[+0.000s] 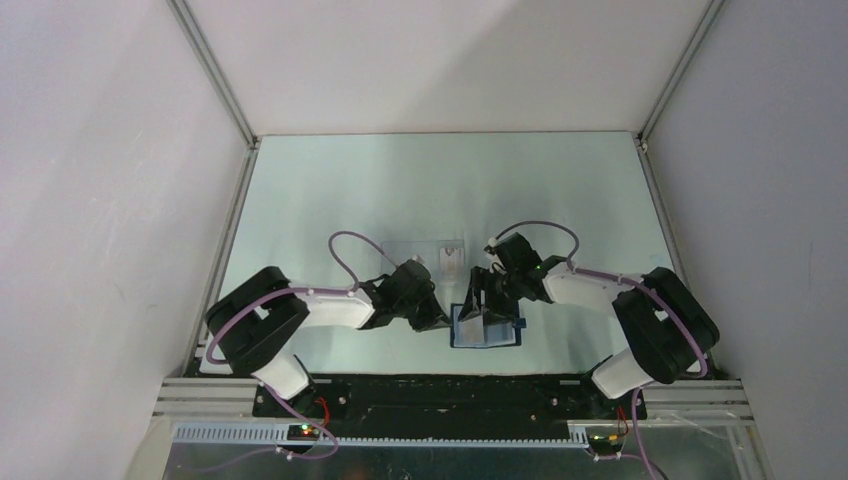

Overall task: Put the credit cards into the card holder
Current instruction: Insert the credit card into the card holder.

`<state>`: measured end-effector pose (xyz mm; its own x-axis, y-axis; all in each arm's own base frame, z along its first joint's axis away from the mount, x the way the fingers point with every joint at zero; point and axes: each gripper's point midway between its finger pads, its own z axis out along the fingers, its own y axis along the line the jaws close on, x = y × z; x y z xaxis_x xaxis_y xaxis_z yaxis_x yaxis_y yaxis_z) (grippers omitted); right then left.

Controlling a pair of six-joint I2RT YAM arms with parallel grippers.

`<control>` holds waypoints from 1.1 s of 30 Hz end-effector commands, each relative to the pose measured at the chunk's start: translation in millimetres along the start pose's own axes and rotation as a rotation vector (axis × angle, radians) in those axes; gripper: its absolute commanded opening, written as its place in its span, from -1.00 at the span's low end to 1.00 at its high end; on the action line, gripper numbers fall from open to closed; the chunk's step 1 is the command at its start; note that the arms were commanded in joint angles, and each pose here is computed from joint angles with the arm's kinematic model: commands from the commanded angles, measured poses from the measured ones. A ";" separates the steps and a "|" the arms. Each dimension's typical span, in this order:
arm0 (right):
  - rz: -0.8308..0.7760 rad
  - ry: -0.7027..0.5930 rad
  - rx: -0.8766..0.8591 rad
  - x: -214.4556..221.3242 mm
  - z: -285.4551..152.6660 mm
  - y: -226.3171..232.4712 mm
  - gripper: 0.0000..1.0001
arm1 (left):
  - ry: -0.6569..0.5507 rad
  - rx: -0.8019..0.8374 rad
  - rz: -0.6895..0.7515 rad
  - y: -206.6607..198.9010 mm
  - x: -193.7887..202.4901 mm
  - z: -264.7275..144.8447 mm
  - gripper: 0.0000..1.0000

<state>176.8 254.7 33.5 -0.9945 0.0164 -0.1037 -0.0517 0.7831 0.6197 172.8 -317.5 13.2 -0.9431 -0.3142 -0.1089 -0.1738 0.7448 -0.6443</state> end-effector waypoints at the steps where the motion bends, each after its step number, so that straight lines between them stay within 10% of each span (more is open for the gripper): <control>1: -0.058 0.037 0.052 5.6 11.5 0.1 0.40 | -0.030 -0.056 0.013 16.7 0.5 -5.7 -1.00; 9: -0.108 0.031 0.129 11.4 -7.0 -1.2 0.66 | -0.087 -0.092 0.035 17.5 -10.5 -20.7 -0.94; 22: -0.201 -0.020 0.202 3.5 -39.3 6.5 0.74 | -0.083 0.074 0.143 -41.8 -18.0 -49.0 0.13; 33: -0.153 -0.029 0.219 -3.6 -44.8 -18.5 0.11 | 0.003 0.238 0.139 -82.4 -4.4 -29.2 0.08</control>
<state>169.3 223.8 60.5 -0.9739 -0.1127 -0.1969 -0.1884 0.8854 0.4249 178.7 -333.8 68.4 -0.9501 -0.2350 -0.2049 -0.0187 0.6989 -0.7150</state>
